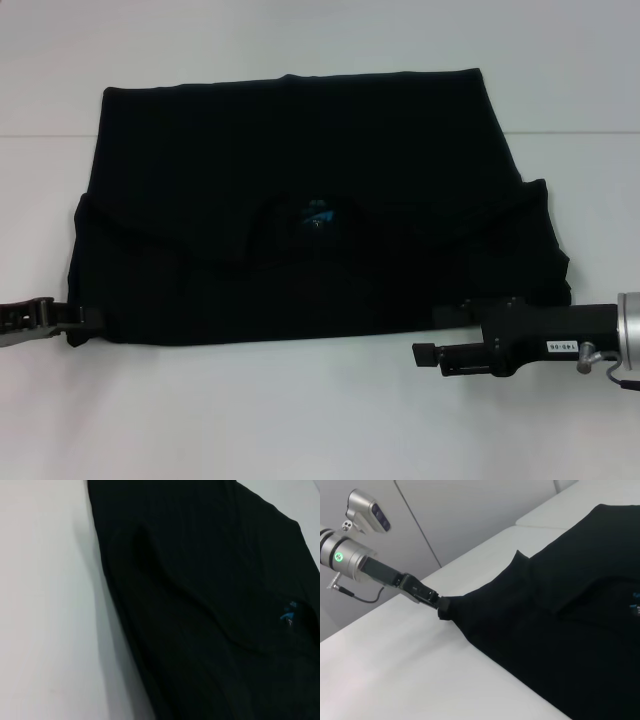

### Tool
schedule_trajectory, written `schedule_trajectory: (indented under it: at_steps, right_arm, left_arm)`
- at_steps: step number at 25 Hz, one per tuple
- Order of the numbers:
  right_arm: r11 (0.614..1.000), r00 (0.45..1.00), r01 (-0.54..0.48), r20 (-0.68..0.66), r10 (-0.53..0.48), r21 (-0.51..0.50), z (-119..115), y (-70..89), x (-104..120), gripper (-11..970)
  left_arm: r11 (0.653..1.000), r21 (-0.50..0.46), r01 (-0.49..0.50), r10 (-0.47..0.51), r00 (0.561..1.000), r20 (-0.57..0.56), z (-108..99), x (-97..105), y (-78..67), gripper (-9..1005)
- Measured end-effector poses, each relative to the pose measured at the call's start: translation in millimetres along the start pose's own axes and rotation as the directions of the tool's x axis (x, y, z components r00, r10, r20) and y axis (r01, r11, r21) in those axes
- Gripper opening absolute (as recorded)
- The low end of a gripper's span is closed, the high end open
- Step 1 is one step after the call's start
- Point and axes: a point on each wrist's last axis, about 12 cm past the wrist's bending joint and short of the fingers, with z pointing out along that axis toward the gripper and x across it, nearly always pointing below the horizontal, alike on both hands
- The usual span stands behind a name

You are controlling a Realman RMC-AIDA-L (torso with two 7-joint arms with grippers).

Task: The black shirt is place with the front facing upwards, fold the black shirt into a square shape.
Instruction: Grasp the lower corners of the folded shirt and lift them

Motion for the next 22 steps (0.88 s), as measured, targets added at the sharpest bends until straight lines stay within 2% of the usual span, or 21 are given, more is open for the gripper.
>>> schedule_trajectory:
  at_steps: [5,8,10,11,12,13,16,18,20,22]
  right_arm:
    - [0.999,0.999,-0.045,0.010,0.045,0.007,-8,-3.0,-2,852]
    - [0.990,0.991,-0.135,0.009,0.135,0.043,-23,-11.2,-11,853]
    - [0.967,0.970,-0.241,0.010,0.241,0.086,-37,-19.3,-23,853]
    - [0.927,0.936,-0.349,0.009,0.351,0.136,-54,-27.3,-36,853]
    - [0.927,0.936,-0.349,0.009,0.351,0.136,-54,-27.3,-36,853]
    - [0.903,0.916,-0.396,0.009,0.400,0.168,-64,-31.9,-44,853]
    - [0.806,0.841,-0.518,-0.002,0.541,0.286,-91,-43.4,-63,853]
    - [0.744,0.803,-0.544,-0.017,0.595,0.388,-105,-50.1,-73,853]
    - [0.702,0.790,-0.524,-0.032,0.612,0.483,-116,-54.8,-81,853]
    - [0.676,0.789,-0.498,-0.041,0.614,0.544,-120,-57.3,-88,853]
  left_arm:
    - [1.000,-0.010,-0.007,0.006,1.000,-0.016,1,1,0.6,411]
    - [1.000,-0.011,-0.008,0.008,1.000,-0.019,1,1,0.3,290]
    - [1.000,-0.011,-0.009,0.009,1.000,-0.019,2,1,0.1,208]
    - [1.000,-0.010,-0.010,0.010,1.000,-0.019,2,1,-0.1,168]
    - [1.000,-0.010,-0.010,0.010,1.000,-0.019,2,1,-0.2,101]
    - [1.000,-0.011,-0.011,0.010,1.000,-0.019,2,0,-0.2,33]
    - [1.000,-0.010,-0.012,0.012,1.000,-0.021,1,0,-0.4,35]
    - [1.000,-0.009,-0.013,0.013,1.000,-0.021,1,-1,-0.6,36]
    - [1.000,-0.009,-0.014,0.014,1.000,-0.022,1,-1,-0.7,37]
    - [1.000,-0.007,-0.018,0.018,1.000,-0.023,2,-1,-1.2,39]
